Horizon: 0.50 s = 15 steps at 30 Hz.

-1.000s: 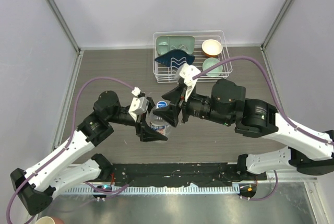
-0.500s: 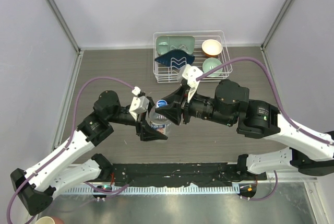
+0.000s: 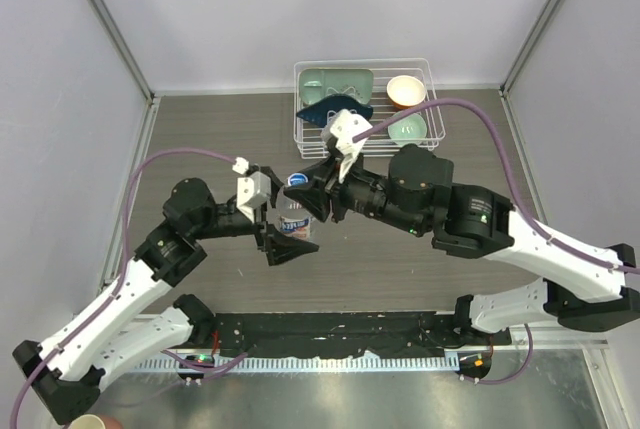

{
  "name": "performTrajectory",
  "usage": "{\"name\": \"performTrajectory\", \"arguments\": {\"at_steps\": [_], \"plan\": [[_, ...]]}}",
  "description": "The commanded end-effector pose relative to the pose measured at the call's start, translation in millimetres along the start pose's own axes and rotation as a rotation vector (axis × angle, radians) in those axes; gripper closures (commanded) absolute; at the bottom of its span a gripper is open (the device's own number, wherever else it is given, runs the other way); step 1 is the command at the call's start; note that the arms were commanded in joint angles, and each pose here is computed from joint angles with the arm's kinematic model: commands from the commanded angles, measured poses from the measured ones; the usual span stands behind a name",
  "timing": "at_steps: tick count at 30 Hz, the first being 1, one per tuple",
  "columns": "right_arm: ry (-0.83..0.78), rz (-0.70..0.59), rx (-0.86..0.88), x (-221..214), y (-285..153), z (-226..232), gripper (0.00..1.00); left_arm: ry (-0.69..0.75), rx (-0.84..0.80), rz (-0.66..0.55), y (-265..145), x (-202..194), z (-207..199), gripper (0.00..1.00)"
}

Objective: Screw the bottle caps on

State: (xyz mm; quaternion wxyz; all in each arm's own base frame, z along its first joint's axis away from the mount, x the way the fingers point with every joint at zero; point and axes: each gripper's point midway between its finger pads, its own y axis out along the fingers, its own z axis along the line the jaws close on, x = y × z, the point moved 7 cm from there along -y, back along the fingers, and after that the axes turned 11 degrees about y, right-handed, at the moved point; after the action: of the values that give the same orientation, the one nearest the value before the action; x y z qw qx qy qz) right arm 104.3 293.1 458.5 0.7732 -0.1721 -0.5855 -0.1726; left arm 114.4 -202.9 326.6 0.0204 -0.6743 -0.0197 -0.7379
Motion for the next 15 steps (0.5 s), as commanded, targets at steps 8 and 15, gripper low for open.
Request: {"name": "performTrajectory", "arguments": {"at_steps": [8,15], "plan": [[-0.115,-0.013,-0.199,-13,51,-37,0.99,0.135,0.451,-0.012,-60,22,10,0.00],[-0.091,-0.094,-0.275,-43,111,-90,0.99,0.262,0.699,0.041,-106,45,5,0.00]]}}
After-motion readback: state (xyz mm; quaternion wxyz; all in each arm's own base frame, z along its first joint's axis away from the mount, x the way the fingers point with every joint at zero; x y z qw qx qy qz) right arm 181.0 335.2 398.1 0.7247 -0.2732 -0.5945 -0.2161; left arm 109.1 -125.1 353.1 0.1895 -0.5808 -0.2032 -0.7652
